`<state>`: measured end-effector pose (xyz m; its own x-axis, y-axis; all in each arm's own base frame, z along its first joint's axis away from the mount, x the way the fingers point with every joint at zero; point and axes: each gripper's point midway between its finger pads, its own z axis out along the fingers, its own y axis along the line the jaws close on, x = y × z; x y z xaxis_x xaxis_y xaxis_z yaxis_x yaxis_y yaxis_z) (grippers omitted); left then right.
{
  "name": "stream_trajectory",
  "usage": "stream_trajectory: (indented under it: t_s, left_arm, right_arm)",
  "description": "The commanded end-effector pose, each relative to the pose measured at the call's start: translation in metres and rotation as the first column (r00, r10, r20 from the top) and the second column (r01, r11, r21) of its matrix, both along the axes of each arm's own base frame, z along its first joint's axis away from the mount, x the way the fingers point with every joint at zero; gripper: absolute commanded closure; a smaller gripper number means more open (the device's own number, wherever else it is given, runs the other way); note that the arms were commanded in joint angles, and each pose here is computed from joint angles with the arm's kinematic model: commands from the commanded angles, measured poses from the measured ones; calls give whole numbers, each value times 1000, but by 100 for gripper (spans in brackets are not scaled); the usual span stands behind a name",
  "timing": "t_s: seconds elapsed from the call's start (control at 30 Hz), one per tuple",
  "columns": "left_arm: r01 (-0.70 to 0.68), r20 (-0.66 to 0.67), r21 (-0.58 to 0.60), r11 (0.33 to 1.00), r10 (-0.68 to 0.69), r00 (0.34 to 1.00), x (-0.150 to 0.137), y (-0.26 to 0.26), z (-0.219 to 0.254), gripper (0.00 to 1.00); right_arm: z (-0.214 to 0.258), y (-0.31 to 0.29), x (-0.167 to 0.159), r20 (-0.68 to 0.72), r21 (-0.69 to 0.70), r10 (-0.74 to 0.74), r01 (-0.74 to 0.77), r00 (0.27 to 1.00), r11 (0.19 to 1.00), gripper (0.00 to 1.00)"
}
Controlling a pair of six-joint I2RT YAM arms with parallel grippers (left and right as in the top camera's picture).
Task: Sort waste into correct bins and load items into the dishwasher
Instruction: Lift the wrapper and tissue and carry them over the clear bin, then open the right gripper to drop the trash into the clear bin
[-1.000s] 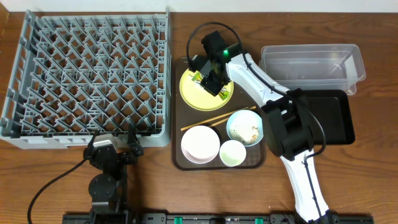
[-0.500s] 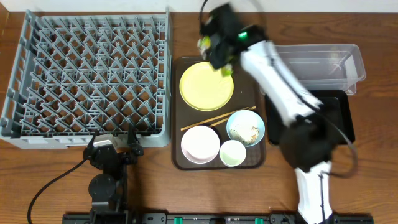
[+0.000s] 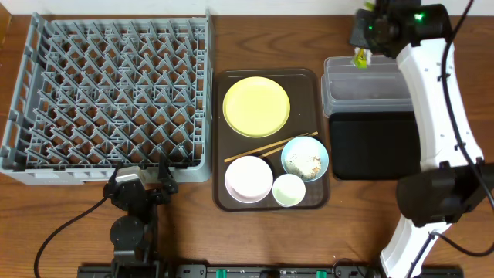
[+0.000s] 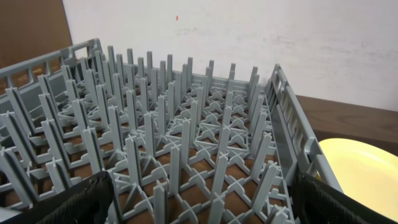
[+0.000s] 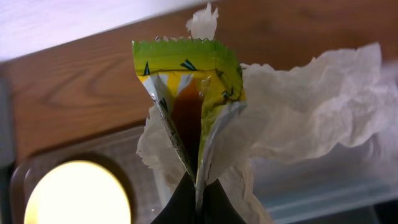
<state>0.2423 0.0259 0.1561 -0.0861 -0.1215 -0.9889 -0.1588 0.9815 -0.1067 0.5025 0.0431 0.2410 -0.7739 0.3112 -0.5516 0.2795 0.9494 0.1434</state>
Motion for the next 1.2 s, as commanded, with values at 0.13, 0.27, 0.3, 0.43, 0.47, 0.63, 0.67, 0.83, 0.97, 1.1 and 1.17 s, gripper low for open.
stream_trajectory:
  t_s: [0.13, 0.27, 0.3, 0.43, 0.47, 0.63, 0.67, 0.83, 0.97, 1.1, 1.17]
  left_arm:
    - [-12, -45, -5, 1000, 12, 999, 0, 2, -18, 7]
    - [-12, -45, -5, 1000, 12, 999, 0, 2, -18, 7]
    - [-12, -45, -5, 1000, 12, 999, 0, 2, -18, 8]
    - [-12, -45, -5, 1000, 12, 999, 0, 2, -18, 8]
    - [-12, -46, -5, 1000, 12, 999, 0, 2, -18, 8]
    - [-12, -45, -5, 1000, 12, 999, 0, 2, -18, 8]
    - [-12, -45, -5, 1000, 12, 999, 0, 2, -18, 8]
    - [-12, -45, -5, 1000, 12, 999, 0, 2, -18, 8]
    - [-12, -45, -5, 1000, 12, 999, 0, 2, -18, 8]
    - [-12, -45, -5, 1000, 12, 999, 0, 2, -18, 8]
    - [-12, -45, -5, 1000, 12, 999, 0, 2, -18, 8]
  right_arm:
    - [-39, -56, -9, -98, 191, -522, 531, 847, 826, 98]
    - [-63, -69, -15, -155, 245, -681, 696, 716, 675, 98]
    - [-69, -69, -15, -160, 254, -695, 710, 701, 657, 98]
    - [-89, -70, -10, -162, 283, -728, 738, 666, 612, 98]
    - [-93, -70, -9, -159, 292, -734, 741, 661, 604, 98]
    - [-111, -70, 0, -134, 324, -738, 733, 662, 598, 98]
    - [-115, -70, -1, -136, 322, -738, 734, 661, 598, 98]
    - [-126, -70, -7, -157, 304, -741, 746, 653, 593, 98]
    - [-126, -70, -8, -157, 303, -741, 746, 653, 594, 91]
    - [-127, -68, -8, -158, 293, -714, 723, 682, 626, 53]
    - [-127, -64, -7, -163, 290, -686, 699, 709, 654, 47]
